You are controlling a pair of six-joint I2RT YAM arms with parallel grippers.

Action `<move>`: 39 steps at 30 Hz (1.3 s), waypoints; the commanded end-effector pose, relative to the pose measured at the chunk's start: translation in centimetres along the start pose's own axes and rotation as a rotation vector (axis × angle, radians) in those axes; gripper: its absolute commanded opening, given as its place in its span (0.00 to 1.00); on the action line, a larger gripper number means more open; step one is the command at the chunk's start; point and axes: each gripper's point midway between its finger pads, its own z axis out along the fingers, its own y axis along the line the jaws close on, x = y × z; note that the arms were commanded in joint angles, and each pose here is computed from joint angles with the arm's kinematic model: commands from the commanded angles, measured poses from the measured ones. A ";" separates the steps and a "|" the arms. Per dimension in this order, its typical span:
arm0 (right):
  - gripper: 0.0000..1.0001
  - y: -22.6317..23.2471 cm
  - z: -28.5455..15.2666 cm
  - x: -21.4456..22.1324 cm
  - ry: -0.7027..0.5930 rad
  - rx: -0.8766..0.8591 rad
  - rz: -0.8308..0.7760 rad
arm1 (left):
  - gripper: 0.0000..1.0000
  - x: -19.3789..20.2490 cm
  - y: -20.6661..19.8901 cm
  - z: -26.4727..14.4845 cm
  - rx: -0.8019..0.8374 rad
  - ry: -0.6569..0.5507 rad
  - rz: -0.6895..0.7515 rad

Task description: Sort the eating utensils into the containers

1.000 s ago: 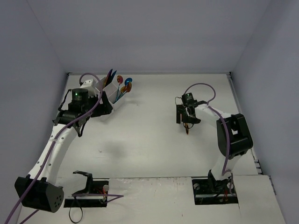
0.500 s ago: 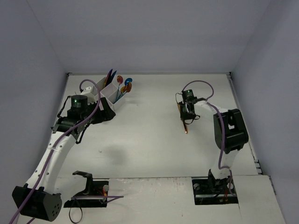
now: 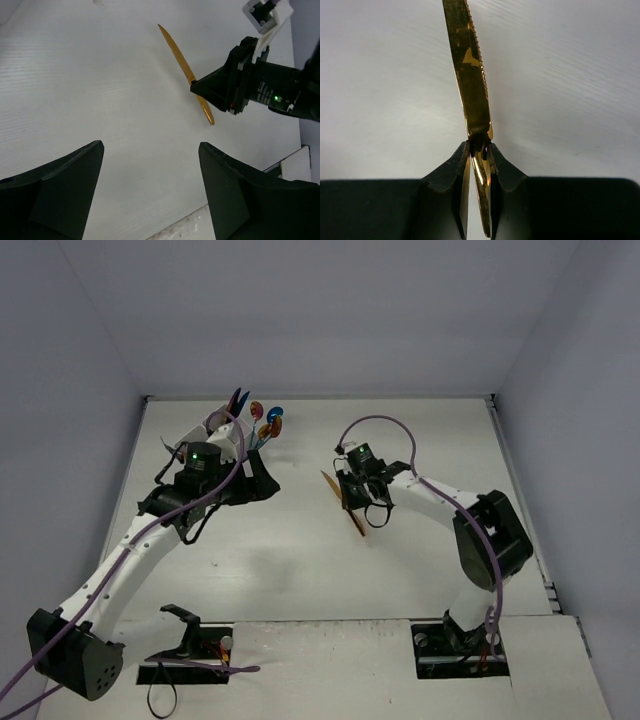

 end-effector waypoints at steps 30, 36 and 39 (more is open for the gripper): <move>0.19 16.4 -18.3 -11.6 -0.622 -0.443 -0.191 | 0.00 -8.1 -10.0 0.4 0.236 -0.340 -0.038; 0.72 15.0 -17.4 -11.6 -0.622 -0.380 -0.190 | 0.00 -9.8 -9.6 -0.3 0.184 -0.392 0.031; 0.90 13.2 -16.8 -11.3 -0.616 -0.330 -0.169 | 0.00 -11.2 -8.7 -0.7 0.117 -0.417 0.081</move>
